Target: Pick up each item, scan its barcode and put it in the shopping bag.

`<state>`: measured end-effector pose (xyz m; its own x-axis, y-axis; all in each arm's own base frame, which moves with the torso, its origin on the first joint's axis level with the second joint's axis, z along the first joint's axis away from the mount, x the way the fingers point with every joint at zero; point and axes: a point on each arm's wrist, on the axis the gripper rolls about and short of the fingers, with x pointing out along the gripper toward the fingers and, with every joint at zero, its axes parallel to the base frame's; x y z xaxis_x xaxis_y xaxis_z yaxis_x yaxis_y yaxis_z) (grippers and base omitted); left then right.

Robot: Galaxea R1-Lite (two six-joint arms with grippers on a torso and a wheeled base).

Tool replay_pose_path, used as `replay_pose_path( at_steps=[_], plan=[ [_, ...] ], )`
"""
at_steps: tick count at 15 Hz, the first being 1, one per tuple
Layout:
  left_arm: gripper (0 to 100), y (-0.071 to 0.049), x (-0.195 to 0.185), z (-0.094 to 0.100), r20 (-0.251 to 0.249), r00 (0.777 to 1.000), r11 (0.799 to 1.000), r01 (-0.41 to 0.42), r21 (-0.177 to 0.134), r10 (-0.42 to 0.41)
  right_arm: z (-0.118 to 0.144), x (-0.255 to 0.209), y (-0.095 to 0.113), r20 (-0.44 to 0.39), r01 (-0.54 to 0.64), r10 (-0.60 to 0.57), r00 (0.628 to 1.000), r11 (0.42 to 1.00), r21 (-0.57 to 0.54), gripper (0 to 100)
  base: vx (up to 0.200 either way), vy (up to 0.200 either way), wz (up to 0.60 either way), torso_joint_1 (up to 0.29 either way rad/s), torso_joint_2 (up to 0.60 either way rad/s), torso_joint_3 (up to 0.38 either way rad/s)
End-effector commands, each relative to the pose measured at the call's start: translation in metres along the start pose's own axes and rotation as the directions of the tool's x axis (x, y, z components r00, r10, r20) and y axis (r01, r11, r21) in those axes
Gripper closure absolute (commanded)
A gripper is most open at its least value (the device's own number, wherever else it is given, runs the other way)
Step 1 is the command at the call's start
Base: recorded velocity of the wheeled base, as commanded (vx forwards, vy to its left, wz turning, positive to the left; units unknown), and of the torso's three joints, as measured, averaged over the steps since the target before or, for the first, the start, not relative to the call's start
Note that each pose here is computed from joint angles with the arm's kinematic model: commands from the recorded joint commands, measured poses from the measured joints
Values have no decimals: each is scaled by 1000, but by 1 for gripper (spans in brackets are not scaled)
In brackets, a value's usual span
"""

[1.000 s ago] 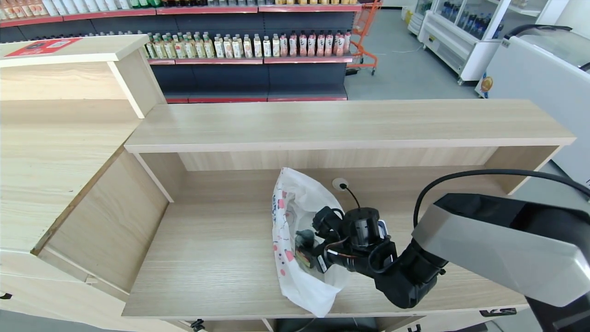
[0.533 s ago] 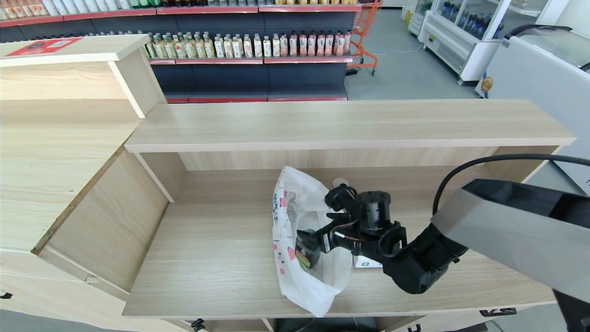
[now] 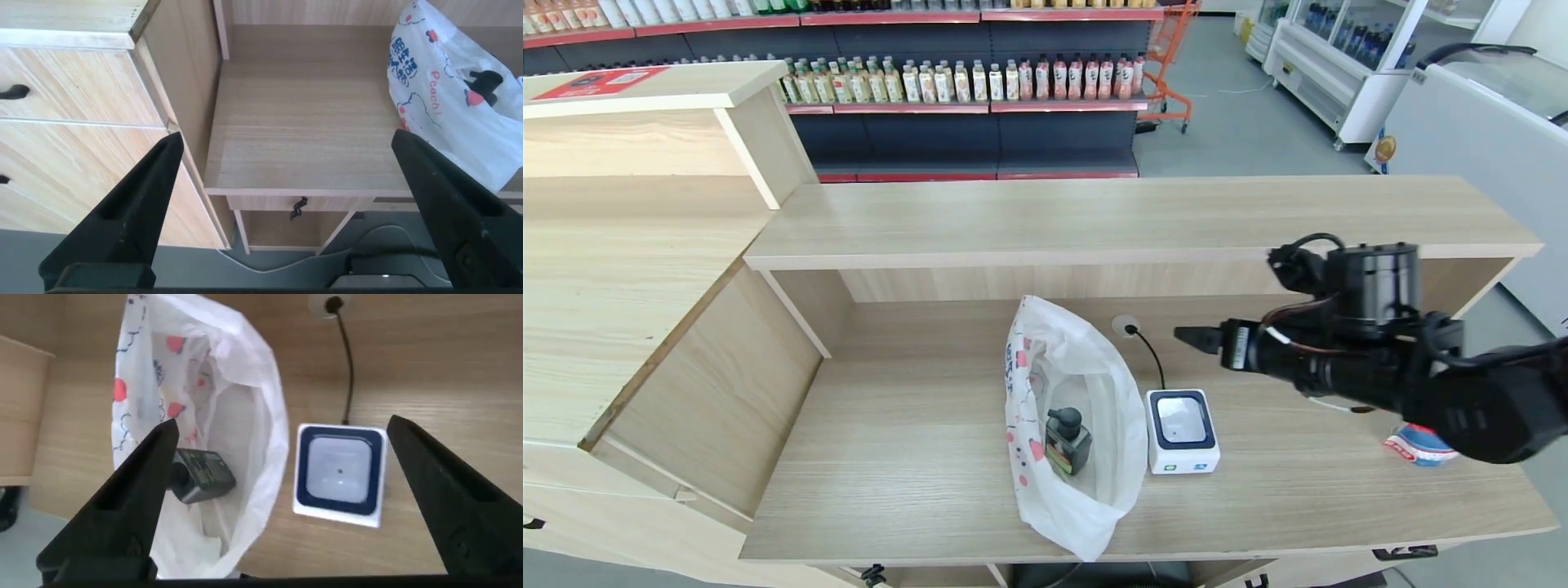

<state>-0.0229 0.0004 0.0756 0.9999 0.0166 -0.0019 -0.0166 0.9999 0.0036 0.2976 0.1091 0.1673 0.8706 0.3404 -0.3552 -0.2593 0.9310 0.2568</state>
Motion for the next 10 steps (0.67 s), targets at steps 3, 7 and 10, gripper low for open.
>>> replay_pose_path(
  at_steps=[3,7,10],
  plan=[
    [0,0,0,0,0,1000,1000,0,-1,0,16,-100,-63,12,250,-256,967,953,173,0,0,-67,0,-2,1,2],
    [0,0,0,0,0,1000,1000,0,-2,0,23,-117,-82,-49,344,-348,936,879,330,0,0,-200,0,1,4,4],
    [0,0,0,0,0,1000,1000,0,-2,0,35,-126,-80,-91,375,-375,922,812,448,0,0,-200,0,4,5,4]
  ],
)
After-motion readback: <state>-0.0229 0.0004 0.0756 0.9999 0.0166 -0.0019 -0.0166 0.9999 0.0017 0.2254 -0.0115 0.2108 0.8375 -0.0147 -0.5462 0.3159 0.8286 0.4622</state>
